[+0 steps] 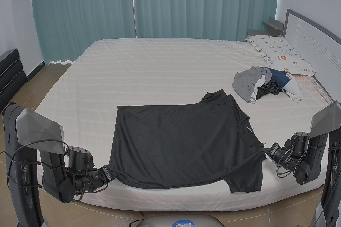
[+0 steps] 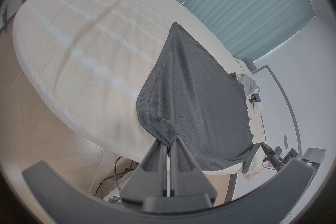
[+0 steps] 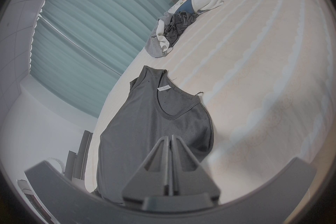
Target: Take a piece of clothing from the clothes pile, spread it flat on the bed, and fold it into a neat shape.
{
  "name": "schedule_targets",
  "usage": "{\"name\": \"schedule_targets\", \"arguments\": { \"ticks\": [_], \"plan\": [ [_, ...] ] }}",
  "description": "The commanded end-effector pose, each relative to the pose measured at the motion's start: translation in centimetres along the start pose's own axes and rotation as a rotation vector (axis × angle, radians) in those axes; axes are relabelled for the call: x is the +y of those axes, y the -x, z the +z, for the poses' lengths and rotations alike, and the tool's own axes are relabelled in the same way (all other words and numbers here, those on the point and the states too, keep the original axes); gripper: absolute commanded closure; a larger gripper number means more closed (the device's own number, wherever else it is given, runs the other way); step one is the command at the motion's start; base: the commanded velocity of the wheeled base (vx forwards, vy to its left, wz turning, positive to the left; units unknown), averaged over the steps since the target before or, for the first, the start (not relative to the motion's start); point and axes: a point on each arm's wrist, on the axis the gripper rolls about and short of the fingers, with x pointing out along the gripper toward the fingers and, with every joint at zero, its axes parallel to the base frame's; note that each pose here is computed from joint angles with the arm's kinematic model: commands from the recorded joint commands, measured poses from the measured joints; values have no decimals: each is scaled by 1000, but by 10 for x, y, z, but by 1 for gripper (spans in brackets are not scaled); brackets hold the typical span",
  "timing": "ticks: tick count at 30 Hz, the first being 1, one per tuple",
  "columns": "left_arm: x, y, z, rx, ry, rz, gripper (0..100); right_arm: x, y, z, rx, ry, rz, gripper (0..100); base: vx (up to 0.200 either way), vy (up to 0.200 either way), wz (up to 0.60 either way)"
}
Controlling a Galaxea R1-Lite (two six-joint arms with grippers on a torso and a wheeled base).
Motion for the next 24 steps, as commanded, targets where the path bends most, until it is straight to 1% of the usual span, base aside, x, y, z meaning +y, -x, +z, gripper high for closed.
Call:
{"name": "schedule_targets", "arguments": {
  "ticks": [1, 2, 5, 10, 12, 14, 15, 18, 20, 21, 24],
  "plan": [
    [1, -1, 0, 1, 1, 4, 100, 0, -3, -1, -2, 1, 6, 0, 0, 0, 0],
    [1, -1, 0, 0, 0, 4, 100, -2, -5, -6, 15, 2, -3, 0, 0, 0, 0],
    [1, -1, 0, 0, 0, 4, 100, -4, -2, -8, 26, 3, -10, 0, 0, 0, 0],
    [1, -1, 0, 0, 0, 4, 100, -3, 13, -10, 48, -1, -23, 0, 0, 0, 0],
    [1, -1, 0, 1, 1, 2, 100, -2, 25, -14, 89, 9, -15, 0, 0, 0, 0],
    [0, -2, 0, 0, 0, -1, 100, -5, 31, -20, 144, 49, -4, 0, 0, 0, 0],
    [0, -2, 0, 0, 0, -1, 100, -5, 31, -20, 144, 49, -4, 0, 0, 0, 0],
    [0, -2, 0, 0, 0, -1, 100, -17, 34, -30, 214, 152, -13, 0, 0, 0, 0],
    [0, -2, 0, 1, 0, 0, 100, -19, 34, -32, 228, 174, -16, 0, 0, 0, 0],
    [0, -2, 0, -1, -1, -2, 100, -22, 31, -35, 244, 204, -16, 0, 0, 0, 0],
    [0, -2, 0, -1, -1, -2, 100, -23, 28, -38, 255, 221, -13, 0, 0, 0, 0]
  ]
}}
